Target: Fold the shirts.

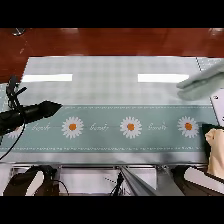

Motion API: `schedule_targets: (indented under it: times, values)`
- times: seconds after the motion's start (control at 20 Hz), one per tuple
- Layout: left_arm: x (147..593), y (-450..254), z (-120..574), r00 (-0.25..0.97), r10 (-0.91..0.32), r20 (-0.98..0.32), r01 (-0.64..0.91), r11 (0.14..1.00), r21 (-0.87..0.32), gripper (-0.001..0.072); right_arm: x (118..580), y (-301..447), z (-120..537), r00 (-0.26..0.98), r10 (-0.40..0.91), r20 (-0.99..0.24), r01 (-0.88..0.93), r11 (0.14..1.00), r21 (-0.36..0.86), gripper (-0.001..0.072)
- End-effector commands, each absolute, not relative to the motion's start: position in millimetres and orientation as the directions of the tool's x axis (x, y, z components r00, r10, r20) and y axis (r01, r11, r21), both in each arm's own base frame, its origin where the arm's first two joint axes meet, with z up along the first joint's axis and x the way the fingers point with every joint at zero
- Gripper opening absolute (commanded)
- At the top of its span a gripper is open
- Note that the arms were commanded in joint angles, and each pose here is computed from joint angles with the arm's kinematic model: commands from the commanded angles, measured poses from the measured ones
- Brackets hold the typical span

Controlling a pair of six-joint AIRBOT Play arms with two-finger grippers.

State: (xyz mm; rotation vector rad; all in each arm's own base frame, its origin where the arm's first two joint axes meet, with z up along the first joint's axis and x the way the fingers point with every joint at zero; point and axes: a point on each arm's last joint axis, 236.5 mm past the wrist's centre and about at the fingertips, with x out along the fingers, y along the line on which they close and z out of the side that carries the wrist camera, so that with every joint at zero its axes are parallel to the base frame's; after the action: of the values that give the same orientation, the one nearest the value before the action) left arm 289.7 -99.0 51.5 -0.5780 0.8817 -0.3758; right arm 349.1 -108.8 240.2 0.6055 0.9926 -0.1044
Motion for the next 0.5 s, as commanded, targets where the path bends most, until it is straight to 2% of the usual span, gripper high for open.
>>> schedule_targets:
  times: [0.0,0.25,0.45]
  values:
    - [295,-95,53,0.606,-0.516,-0.605,0.067,0.791,-0.608,0.0037,284,-170,243,0.499,0.034,-0.866,0.562,0.748,0.353,0.0020]
    - [297,-94,54,0.617,-0.508,-0.601,0.064,0.793,-0.605,0.0037,225,-208,248,0.481,-0.111,-0.869,0.712,0.628,0.314,0.0020]
    - [299,-92,54,0.626,-0.501,-0.598,0.062,0.796,-0.602,0.0037,160,-210,213,0.338,-0.174,-0.925,0.830,0.519,0.205,0.0020]
